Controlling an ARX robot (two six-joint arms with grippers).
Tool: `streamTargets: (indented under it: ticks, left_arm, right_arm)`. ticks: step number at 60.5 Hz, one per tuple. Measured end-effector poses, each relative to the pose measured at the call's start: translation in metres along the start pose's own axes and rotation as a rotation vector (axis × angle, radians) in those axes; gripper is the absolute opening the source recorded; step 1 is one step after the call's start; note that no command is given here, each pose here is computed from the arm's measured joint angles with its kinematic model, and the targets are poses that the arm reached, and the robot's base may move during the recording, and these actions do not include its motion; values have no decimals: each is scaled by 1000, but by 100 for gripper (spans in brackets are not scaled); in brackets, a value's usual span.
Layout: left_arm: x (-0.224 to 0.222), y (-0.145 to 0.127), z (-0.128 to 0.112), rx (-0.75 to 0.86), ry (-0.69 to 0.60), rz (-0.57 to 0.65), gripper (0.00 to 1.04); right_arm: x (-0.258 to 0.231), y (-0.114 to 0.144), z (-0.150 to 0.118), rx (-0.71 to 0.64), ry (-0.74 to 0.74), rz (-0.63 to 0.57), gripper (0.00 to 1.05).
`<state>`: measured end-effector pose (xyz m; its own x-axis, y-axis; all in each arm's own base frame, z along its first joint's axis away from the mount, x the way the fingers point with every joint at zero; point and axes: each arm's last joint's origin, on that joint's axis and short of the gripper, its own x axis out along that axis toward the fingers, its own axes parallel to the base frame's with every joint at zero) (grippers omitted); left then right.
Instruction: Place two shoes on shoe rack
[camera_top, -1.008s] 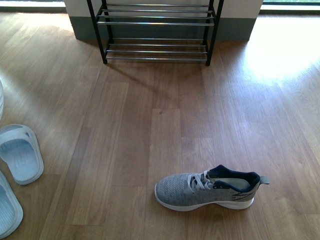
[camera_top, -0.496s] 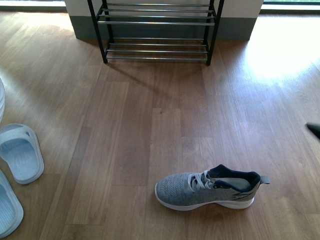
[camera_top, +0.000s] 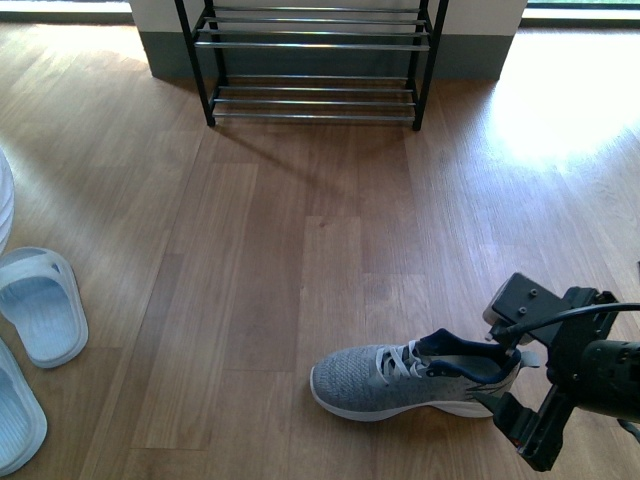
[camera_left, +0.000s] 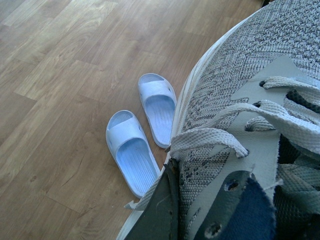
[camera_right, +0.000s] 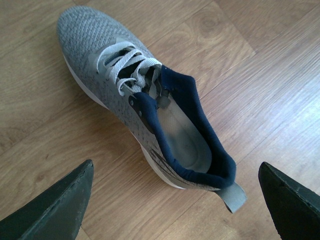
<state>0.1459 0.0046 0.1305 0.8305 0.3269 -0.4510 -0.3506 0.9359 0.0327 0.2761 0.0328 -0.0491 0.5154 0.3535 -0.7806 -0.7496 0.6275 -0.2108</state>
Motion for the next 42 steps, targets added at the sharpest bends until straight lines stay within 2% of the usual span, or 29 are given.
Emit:
streamTargets:
  ticks: [16,42]
  left_arm:
    - [0,0,0,0,0,0,2]
    - [0,0,0,0,0,0,2]
  right_arm:
    - [41,6,-9,-9,75,71,96]
    - [83,4,-12,0,114,75,96]
